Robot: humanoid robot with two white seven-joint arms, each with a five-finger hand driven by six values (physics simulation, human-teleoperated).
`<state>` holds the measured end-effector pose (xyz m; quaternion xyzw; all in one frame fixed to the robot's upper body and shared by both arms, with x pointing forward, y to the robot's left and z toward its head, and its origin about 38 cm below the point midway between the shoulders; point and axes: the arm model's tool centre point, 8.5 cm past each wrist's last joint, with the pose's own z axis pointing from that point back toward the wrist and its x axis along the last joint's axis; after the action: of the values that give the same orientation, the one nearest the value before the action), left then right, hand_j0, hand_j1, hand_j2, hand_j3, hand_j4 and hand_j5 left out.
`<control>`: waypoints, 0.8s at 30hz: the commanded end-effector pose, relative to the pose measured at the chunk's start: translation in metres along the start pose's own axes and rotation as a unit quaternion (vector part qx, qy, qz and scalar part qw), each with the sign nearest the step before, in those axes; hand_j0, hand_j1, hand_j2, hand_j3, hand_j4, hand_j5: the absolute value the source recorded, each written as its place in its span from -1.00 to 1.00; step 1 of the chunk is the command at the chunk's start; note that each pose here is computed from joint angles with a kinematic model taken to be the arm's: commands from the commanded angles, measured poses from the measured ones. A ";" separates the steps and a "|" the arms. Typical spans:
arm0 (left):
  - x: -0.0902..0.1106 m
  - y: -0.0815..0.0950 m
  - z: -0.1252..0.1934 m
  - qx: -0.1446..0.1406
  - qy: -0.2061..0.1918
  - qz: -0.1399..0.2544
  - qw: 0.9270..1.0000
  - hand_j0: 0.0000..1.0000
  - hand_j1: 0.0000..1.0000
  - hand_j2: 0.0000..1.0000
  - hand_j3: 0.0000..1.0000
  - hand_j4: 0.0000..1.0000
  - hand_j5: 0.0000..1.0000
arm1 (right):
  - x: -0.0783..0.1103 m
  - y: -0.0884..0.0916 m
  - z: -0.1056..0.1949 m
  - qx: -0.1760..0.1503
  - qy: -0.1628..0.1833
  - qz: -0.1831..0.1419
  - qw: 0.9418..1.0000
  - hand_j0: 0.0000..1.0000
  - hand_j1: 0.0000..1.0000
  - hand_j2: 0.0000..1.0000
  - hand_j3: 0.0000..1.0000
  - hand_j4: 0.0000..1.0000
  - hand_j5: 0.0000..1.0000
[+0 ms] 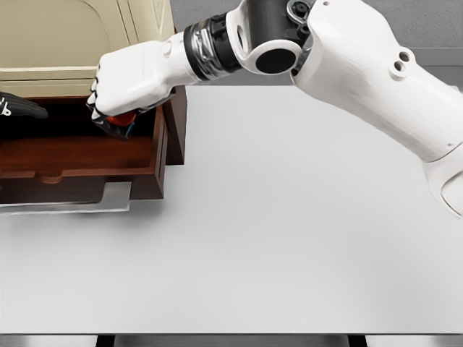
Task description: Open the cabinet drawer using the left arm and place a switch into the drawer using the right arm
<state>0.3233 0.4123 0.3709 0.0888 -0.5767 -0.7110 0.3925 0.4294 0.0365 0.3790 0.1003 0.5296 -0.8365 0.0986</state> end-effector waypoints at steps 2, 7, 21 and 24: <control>0.000 0.000 0.000 0.001 0.001 0.003 1.000 1.00 1.00 1.00 1.00 1.00 1.00 | -0.005 0.000 -0.001 0.001 0.006 -0.006 1.000 0.05 0.05 0.05 0.05 0.05 0.05; 0.000 0.000 0.000 0.001 0.000 0.003 1.000 1.00 1.00 1.00 1.00 1.00 1.00 | -0.004 -0.003 -0.005 0.001 0.004 -0.002 1.000 1.00 1.00 1.00 1.00 1.00 1.00; -0.002 -0.008 -0.008 0.003 -0.012 0.014 1.000 1.00 1.00 1.00 1.00 1.00 1.00 | 0.030 0.002 0.112 -0.045 0.048 0.052 0.997 1.00 1.00 1.00 1.00 1.00 1.00; -0.002 -0.018 -0.028 0.018 -0.046 0.029 0.998 1.00 1.00 1.00 1.00 1.00 1.00 | 0.023 0.020 0.190 -0.073 0.121 0.009 0.990 1.00 1.00 1.00 1.00 1.00 1.00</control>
<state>0.3289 0.4007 0.3532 0.0613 -0.5949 -0.7015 0.3877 0.4110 -0.1001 0.3789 0.1312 0.5841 -0.7998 0.0433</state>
